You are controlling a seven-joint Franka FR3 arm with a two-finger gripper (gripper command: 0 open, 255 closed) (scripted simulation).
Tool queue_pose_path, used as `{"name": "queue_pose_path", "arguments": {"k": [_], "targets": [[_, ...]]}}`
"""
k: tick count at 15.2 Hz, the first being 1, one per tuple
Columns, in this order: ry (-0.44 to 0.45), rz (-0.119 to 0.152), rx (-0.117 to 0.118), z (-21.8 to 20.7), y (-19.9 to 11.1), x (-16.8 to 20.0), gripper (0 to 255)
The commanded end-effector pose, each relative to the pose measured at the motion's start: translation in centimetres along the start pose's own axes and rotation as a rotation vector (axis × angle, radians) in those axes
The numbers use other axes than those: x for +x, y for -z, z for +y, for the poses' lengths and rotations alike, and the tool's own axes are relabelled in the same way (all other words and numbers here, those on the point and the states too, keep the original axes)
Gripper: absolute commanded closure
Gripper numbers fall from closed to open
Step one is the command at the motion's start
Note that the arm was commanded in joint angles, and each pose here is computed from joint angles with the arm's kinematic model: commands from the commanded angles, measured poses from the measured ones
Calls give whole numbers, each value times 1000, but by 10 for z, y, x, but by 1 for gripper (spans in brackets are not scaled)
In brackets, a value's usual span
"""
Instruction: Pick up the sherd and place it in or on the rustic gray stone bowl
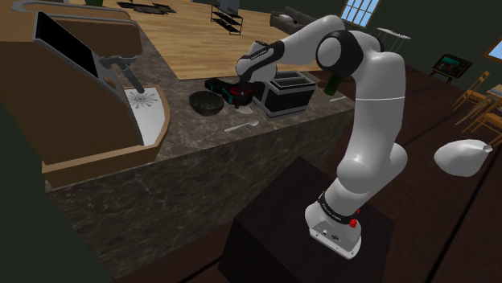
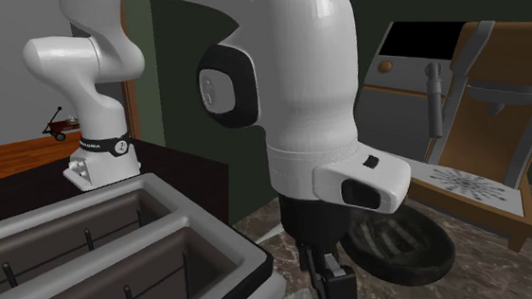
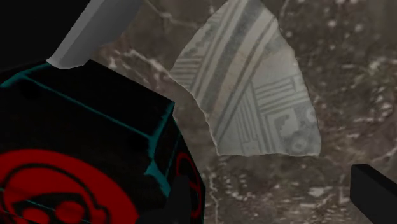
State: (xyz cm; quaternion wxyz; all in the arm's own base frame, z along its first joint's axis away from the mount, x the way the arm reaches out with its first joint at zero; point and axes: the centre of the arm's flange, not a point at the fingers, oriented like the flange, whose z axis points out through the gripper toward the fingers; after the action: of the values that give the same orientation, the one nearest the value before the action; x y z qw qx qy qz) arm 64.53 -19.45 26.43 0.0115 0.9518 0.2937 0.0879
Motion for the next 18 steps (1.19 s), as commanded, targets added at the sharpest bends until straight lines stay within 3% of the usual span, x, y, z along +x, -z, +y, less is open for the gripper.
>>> {"name": "queue_pose_path", "arguments": {"k": [1,10,11,18], "targets": [[-2,-9,13,-4,-24,-3,0],[-2,-9,13,-4,-32,-3,0],[-3,-9,14,-3,-45,0,255],[-3,-10,12,-10,-44,11,255]]}}
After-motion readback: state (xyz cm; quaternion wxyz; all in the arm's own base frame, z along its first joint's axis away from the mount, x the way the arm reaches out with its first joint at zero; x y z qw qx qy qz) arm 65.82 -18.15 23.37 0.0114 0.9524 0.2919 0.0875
